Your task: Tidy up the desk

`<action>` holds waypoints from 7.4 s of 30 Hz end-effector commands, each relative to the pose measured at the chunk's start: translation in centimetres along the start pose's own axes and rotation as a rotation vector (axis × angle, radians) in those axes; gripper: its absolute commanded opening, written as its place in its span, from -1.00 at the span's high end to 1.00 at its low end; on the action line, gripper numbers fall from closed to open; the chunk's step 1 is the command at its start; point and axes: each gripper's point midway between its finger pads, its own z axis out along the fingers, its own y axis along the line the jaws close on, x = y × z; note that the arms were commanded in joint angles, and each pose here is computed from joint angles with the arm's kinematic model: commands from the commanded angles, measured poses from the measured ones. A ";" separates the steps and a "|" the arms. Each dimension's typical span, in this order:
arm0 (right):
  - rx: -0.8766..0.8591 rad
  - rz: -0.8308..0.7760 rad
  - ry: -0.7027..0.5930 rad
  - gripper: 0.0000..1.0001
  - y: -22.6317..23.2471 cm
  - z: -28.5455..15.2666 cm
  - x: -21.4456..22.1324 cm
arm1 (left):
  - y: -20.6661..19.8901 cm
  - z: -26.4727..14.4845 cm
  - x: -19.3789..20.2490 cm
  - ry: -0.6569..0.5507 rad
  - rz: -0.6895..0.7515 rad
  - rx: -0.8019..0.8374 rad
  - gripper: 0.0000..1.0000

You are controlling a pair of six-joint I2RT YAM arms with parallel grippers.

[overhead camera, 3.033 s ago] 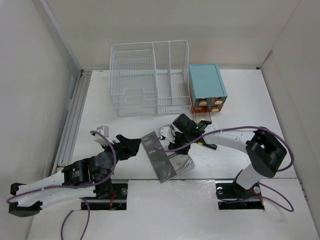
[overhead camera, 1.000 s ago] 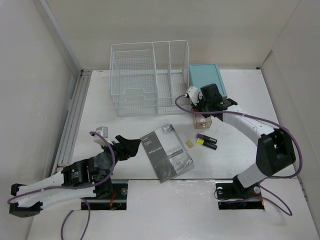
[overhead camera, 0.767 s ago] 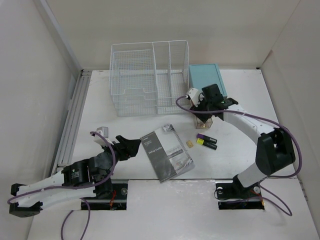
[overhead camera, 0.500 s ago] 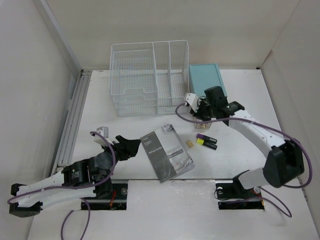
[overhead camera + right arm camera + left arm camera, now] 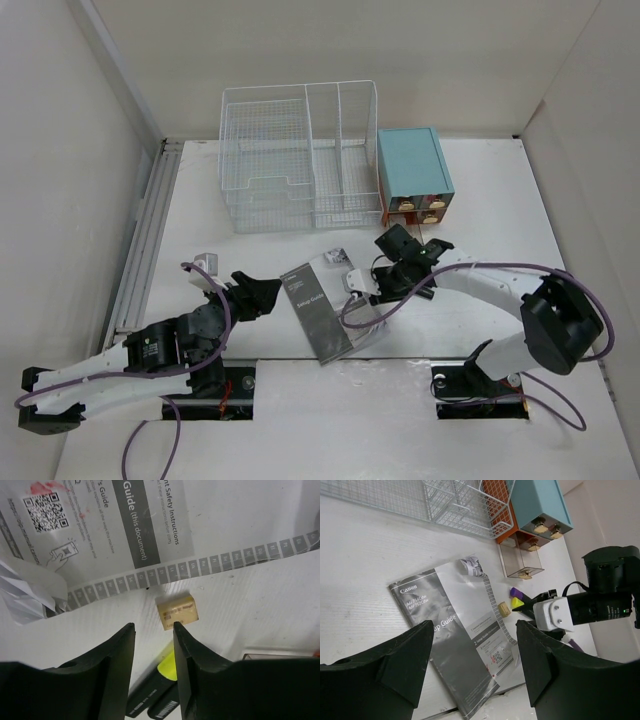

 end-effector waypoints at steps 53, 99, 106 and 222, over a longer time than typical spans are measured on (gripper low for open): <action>-0.151 -0.088 0.102 0.41 -1.4 3.1 1.7 | -0.2 -0.3 -0.5 -0.020 -0.020 0.036 -0.27; 0.305 0.216 -0.163 1.00 -11.8 -8.7 2.6 | -0.4 -0.4 -0.5 -0.016 -0.027 0.046 -0.27; -0.051 -0.010 -0.246 1.00 -5.4 -8.2 1.6 | -0.4 -0.4 -0.5 -0.016 -0.027 0.046 -0.27; 0.848 1.851 -0.966 -0.08 -19.3 -11.6 18.9 | -0.5 -0.8 -1.1 -0.020 -0.046 0.051 -0.25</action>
